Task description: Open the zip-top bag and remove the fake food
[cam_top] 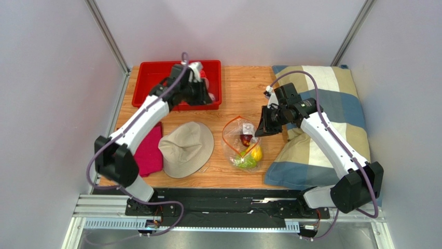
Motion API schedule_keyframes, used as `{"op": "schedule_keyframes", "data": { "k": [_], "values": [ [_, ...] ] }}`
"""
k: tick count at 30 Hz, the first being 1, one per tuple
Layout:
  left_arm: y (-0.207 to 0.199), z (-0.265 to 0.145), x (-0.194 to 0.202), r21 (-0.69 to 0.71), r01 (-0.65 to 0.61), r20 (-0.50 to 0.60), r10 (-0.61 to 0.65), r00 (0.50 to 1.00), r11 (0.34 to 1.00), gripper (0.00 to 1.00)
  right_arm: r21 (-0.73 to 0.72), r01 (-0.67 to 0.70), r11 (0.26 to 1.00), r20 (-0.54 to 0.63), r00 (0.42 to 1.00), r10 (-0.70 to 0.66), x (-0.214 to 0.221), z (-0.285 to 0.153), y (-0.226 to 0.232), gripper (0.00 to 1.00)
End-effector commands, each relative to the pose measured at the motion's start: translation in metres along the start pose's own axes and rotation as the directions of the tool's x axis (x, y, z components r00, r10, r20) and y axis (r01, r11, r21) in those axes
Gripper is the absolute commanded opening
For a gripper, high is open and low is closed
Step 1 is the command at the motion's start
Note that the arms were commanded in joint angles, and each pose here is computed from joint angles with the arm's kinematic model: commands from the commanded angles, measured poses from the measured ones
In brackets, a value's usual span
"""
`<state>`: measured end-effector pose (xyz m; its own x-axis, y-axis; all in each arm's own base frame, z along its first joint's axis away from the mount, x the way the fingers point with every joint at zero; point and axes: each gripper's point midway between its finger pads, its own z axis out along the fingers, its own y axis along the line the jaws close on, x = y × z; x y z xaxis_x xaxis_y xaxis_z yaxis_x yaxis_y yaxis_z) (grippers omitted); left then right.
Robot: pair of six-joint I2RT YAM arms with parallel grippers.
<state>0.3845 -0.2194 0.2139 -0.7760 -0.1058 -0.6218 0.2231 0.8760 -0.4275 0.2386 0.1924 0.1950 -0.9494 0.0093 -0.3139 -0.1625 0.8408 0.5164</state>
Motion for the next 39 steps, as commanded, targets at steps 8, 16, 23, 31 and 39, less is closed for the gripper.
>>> {"op": "schedule_keyframes", "data": {
  "k": [8, 16, 23, 31, 39],
  "values": [
    [-0.154, 0.026, 0.154, 0.433, -0.148, -0.23, 0.267, 0.936, 0.889, 0.12, -0.066, 0.023, 0.998, 0.052, 0.998, -0.02, -0.017, -0.014, 0.021, 0.0],
    [-0.15, 0.065, 0.194, 0.412, -0.178, -0.35, 0.336, 0.874, 0.894, 0.1, -0.062, 0.026, 0.998, 0.042, 0.999, -0.023, -0.011, -0.014, 0.019, 0.0],
    [-0.15, 0.048, 0.222, 0.49, -0.167, -0.397, 0.389, 0.831, 0.856, 0.62, -0.059, 0.03, 0.998, 0.043, 0.999, -0.027, -0.01, -0.013, 0.017, 0.0],
    [-0.148, 0.037, 0.242, 0.547, -0.186, -0.41, 0.455, 0.791, 0.816, 0.76, -0.057, 0.024, 0.998, 0.028, 0.999, -0.023, -0.006, -0.009, 0.015, 0.0],
    [-0.129, 0.046, 0.291, 0.542, -0.255, -0.472, 0.541, 0.696, 0.801, 0.93, -0.051, 0.02, 0.998, 0.014, 1.0, -0.019, -0.001, -0.004, 0.009, 0.0]
  ]
}}
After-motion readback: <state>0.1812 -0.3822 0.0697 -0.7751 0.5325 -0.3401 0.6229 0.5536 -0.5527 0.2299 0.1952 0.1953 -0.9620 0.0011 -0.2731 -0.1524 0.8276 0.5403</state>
